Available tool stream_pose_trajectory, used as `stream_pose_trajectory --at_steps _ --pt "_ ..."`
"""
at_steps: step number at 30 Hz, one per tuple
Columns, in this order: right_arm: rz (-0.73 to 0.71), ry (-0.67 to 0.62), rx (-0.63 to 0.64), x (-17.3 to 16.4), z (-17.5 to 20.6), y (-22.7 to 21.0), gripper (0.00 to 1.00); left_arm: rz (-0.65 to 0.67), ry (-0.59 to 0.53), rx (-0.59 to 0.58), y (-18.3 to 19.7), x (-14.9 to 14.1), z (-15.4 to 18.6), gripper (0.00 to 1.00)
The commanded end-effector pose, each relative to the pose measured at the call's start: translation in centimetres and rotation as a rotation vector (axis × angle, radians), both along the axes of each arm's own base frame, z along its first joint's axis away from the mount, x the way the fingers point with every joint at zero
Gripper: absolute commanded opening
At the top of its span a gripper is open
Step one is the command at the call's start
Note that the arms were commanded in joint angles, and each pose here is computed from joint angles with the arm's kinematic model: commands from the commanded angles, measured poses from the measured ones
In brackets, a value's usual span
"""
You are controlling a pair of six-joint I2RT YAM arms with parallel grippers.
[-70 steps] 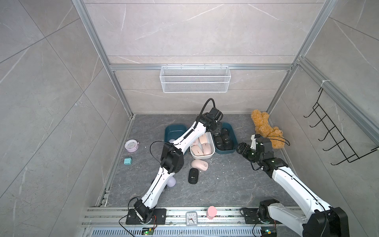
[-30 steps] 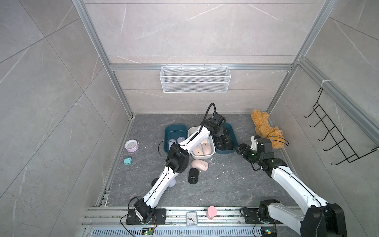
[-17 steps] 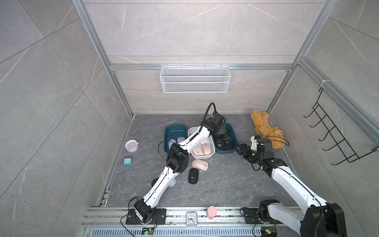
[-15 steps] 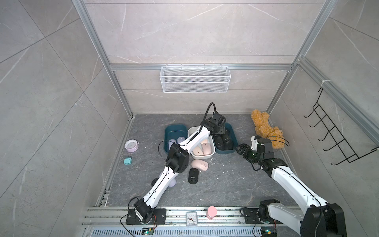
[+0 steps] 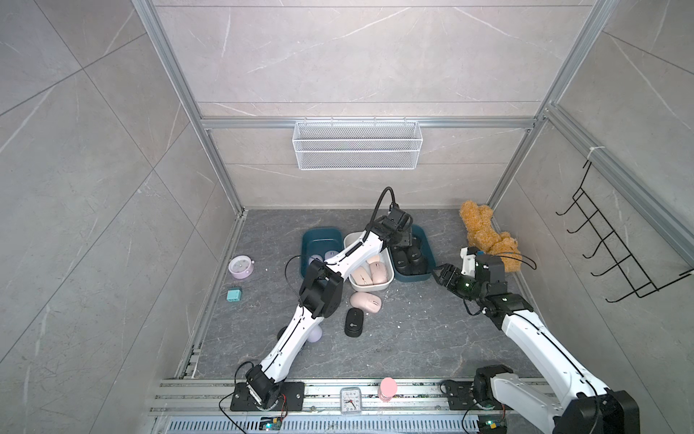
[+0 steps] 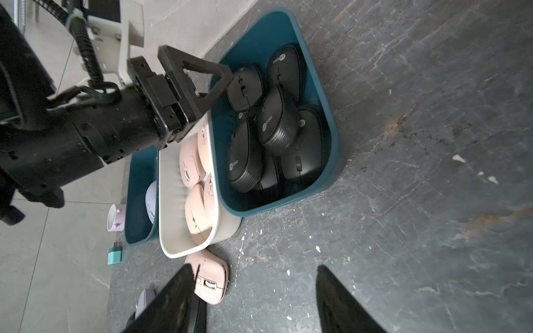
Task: Place the mice by color into the storage box
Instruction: Place the mouse in the storage box, then pick up the mouse from the center of the board.
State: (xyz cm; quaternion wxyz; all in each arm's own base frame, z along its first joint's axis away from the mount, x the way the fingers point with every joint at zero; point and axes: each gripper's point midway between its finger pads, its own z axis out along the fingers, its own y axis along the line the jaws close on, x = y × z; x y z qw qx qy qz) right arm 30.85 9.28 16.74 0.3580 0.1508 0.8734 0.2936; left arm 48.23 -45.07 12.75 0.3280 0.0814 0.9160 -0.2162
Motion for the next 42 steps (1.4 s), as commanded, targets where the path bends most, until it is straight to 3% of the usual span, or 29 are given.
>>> stream_pose_trajectory --at_steps 1,7,13,21,24,30,35,42 --pt "0.053 -0.019 -0.037 -0.9 1.4 0.4 0.67 -0.016 -0.217 -0.154 0.5 -0.4 13.2 0.7" --pt "0.148 -0.029 -0.13 -2.0 2.2 2.8 0.68 -0.017 -0.271 -0.18 3.0 -2.6 16.3 0.7" --pt "0.3 -0.046 -0.238 -3.5 2.5 7.5 0.68 0.011 -0.274 -0.154 8.1 -5.6 16.7 0.7" --pt "0.341 -0.005 -0.318 -6.3 0.8 12.1 0.68 0.178 -0.189 -0.171 20.8 -10.4 14.4 0.71" --pt "0.314 -0.027 -0.322 -7.6 0.7 13.8 0.68 0.247 -0.163 -0.205 25.6 -13.1 13.3 0.71" --pt "0.343 0.017 -0.379 -10.1 -1.1 18.3 0.69 0.37 -0.09 -0.155 33.7 -18.8 10.2 0.73" --pt "0.391 0.087 -0.45 -11.7 -3.5 22.7 0.7 0.436 -0.09 -0.134 37.3 -21.7 9.2 0.74" --pt "0.366 0.17 -0.464 -12.2 -6.4 25.1 0.73 0.432 -0.07 -0.14 37.8 -23.0 8.2 0.75"
